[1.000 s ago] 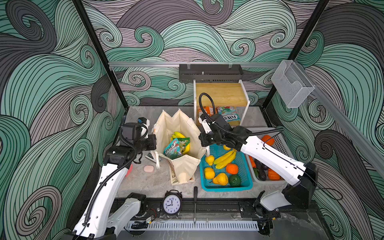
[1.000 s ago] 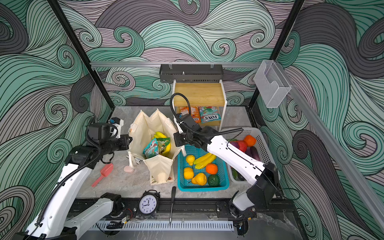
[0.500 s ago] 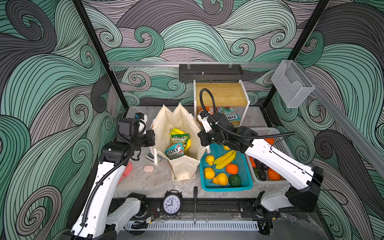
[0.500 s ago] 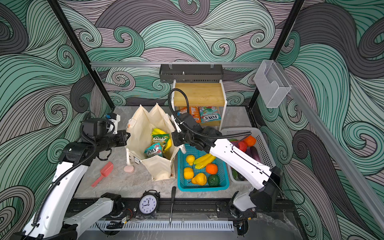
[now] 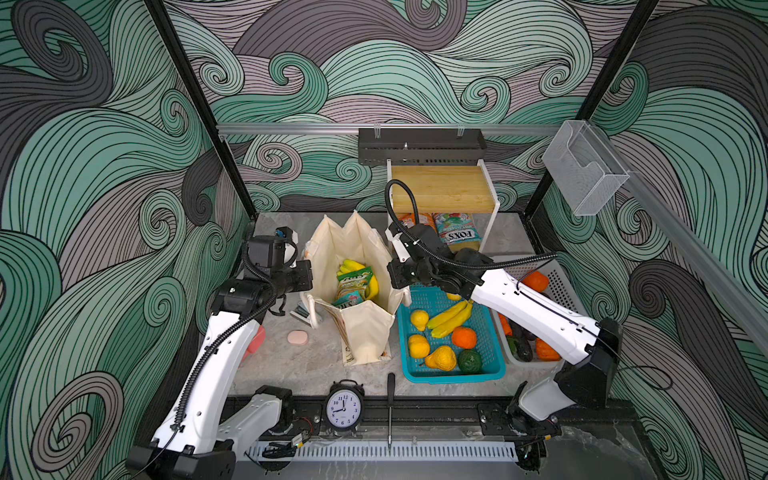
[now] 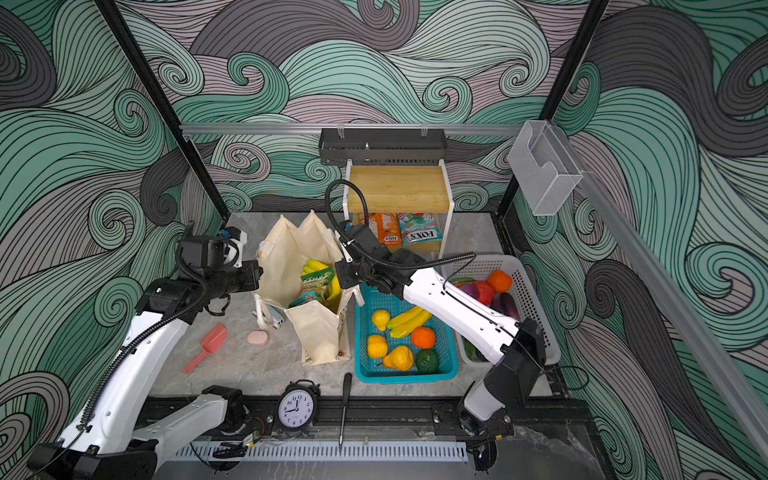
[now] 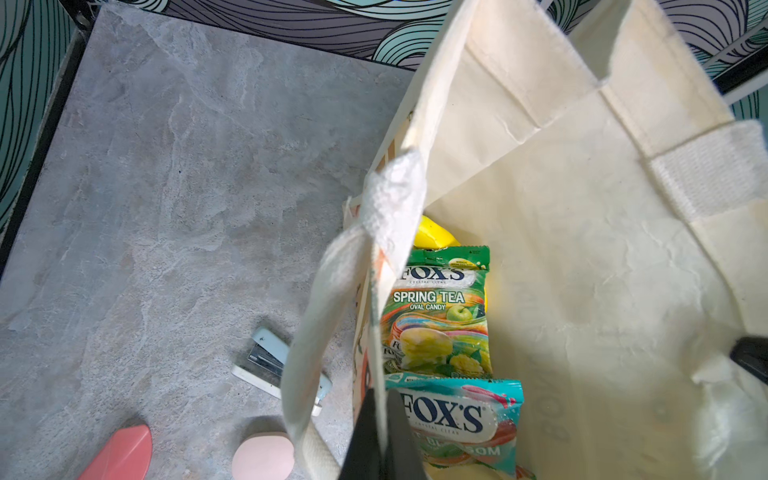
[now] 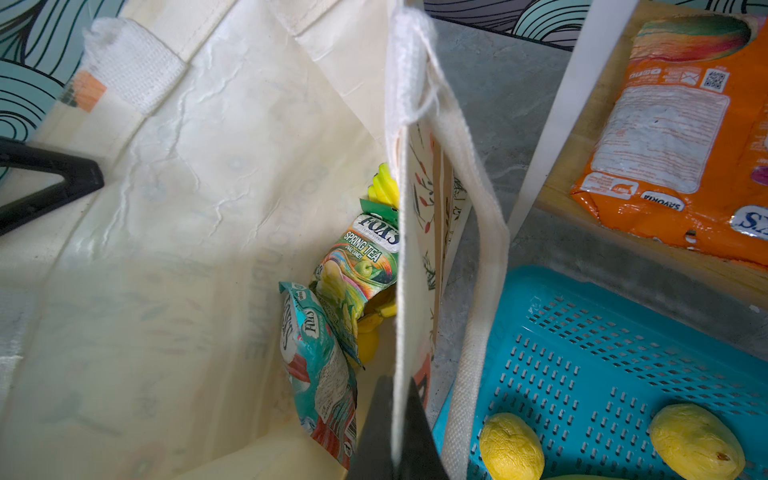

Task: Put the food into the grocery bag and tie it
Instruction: 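Raise the right gripper out of the tote while the left gripper holds the tote edge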

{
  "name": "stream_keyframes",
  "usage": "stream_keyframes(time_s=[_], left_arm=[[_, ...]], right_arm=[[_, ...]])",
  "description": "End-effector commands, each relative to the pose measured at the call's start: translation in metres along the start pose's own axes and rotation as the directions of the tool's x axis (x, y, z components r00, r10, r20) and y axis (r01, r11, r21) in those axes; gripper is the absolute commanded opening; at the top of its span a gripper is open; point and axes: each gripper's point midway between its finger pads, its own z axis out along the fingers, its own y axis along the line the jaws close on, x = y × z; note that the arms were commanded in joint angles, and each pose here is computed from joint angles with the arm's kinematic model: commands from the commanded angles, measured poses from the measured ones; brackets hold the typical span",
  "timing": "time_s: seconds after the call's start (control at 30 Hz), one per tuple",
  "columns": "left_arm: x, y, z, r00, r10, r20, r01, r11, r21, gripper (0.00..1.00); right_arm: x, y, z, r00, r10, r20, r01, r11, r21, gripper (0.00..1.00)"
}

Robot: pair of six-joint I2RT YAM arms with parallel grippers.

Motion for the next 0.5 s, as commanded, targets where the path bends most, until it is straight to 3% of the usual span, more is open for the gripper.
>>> stream_keyframes(time_s=[0.0,0.17,0.3,0.4,0.47], left_arm=[[-0.02,-0.001,-0.007,0.998,0.004,0.071,-0.004,1.0,-0.004,0.01],[-0.007,0.002,0.002,0.999,-0.01,0.047,0.01,1.0,0.0,0.24],[-0.004,-0.006,-0.005,0.999,-0.014,0.047,0.012,0.999,0.044,0.18],[0.0,-0.008,-0.007,0.999,-0.004,0.032,0.002,0.998,0.058,0.0],[-0.005,-0.008,-0.012,0.999,0.008,0.051,-0.011,0.998,0.055,0.0]], right_arm=[[-0.023,0.004,-0.006,0.996,0.028,0.081,-0.025,0.999,-0.035,0.0],[-0.013,-0.002,-0.001,0.998,0.046,0.047,-0.044,0.998,-0.043,0.02],[-0.01,-0.003,0.0,0.998,0.052,0.038,-0.05,0.997,-0.053,0.05],[-0.014,0.0,-0.008,0.998,0.041,0.057,-0.037,0.997,-0.07,0.21],[-0.022,-0.002,-0.023,0.994,0.036,0.101,-0.03,0.997,-0.066,0.45]])
